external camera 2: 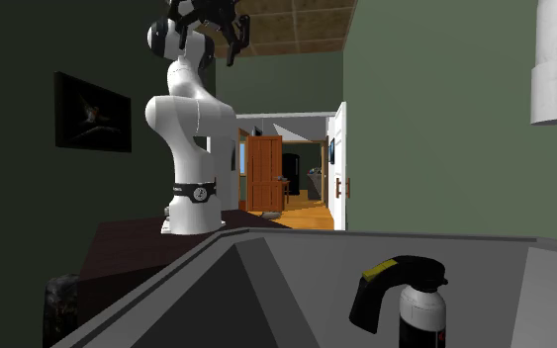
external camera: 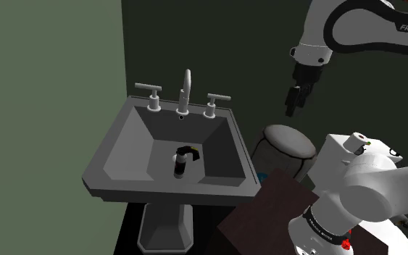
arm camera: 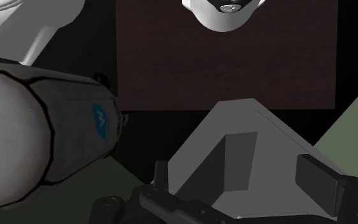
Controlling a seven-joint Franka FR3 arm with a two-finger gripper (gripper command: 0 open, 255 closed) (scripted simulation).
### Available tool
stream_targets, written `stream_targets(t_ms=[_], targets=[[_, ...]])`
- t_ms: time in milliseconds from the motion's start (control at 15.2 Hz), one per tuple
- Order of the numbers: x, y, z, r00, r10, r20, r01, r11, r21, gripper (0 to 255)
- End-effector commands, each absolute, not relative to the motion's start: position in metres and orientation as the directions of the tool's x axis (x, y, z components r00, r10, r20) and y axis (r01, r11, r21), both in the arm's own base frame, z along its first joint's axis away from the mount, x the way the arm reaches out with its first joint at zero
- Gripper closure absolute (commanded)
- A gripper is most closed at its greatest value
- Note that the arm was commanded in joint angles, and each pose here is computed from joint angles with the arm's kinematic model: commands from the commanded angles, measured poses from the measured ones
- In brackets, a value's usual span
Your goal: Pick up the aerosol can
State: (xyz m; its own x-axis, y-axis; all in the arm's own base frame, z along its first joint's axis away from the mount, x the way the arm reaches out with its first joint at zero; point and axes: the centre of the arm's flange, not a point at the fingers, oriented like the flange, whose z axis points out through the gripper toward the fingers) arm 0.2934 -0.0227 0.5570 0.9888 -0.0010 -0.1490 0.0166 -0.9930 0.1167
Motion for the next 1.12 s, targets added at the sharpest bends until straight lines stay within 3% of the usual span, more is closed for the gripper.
stream_targets(t_ms=[0,1056], targets=[[0.293,-0.023,0.557,0.989,-0.001,-0.149,0.017,-0.993,0.117,0],[0.474,0.057,0.424,0.938,-0.048,-0.343,-0.005,-0.992,0.126,0]])
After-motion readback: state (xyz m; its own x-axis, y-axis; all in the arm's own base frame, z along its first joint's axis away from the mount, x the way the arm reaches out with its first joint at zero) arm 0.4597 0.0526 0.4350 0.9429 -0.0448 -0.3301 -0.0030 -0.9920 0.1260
